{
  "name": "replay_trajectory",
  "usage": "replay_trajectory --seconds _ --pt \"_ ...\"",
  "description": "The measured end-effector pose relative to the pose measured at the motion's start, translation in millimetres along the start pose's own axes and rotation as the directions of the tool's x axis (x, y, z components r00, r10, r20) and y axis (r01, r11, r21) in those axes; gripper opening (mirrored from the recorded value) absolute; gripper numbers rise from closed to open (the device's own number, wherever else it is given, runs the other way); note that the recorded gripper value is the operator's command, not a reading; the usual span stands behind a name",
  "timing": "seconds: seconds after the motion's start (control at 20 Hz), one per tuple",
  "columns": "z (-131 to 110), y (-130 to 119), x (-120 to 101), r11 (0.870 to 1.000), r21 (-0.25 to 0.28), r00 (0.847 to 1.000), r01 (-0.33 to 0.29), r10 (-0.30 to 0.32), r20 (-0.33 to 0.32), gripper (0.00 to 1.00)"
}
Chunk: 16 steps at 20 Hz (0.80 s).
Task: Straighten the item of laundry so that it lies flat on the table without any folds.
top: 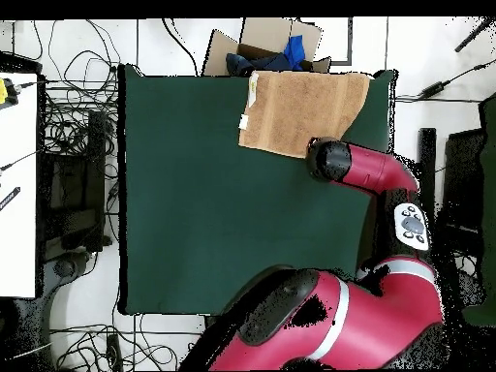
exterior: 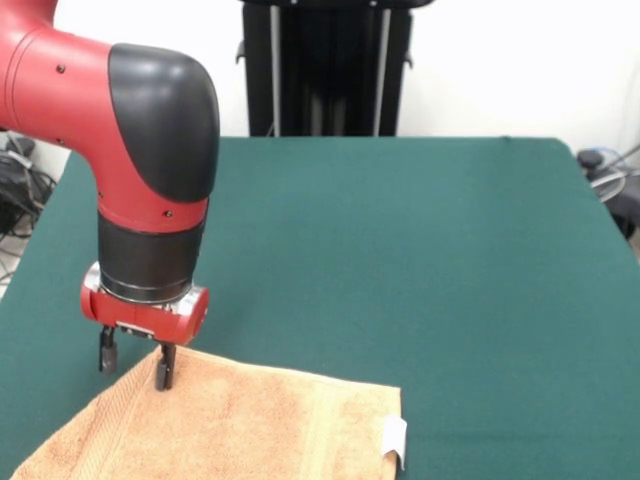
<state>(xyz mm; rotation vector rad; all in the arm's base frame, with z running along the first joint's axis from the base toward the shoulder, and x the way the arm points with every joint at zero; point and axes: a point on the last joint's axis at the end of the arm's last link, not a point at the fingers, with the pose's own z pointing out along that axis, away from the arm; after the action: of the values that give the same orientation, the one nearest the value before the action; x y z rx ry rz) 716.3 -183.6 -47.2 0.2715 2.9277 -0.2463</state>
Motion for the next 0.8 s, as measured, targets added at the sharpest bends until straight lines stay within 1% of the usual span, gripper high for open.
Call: replay_trajectory --seconds 0.45,0.5,0.65,0.8 --pt "3.4 -6.1 -0.3 1.0 -0.002 1.0 -0.012 0.012 0.014 1.0" --pt "3.7 -7.3 -0.7 1.0 -0.004 1.0 -0.015 0.015 0.016 0.0" --pt "3.9 -7.5 -1.1 1.0 -0.005 1.0 -0.017 0.017 0.018 0.0" --pt "5.5 -9.2 -2.5 0.999 -0.018 0.999 -0.03 0.03 0.023 0.0"
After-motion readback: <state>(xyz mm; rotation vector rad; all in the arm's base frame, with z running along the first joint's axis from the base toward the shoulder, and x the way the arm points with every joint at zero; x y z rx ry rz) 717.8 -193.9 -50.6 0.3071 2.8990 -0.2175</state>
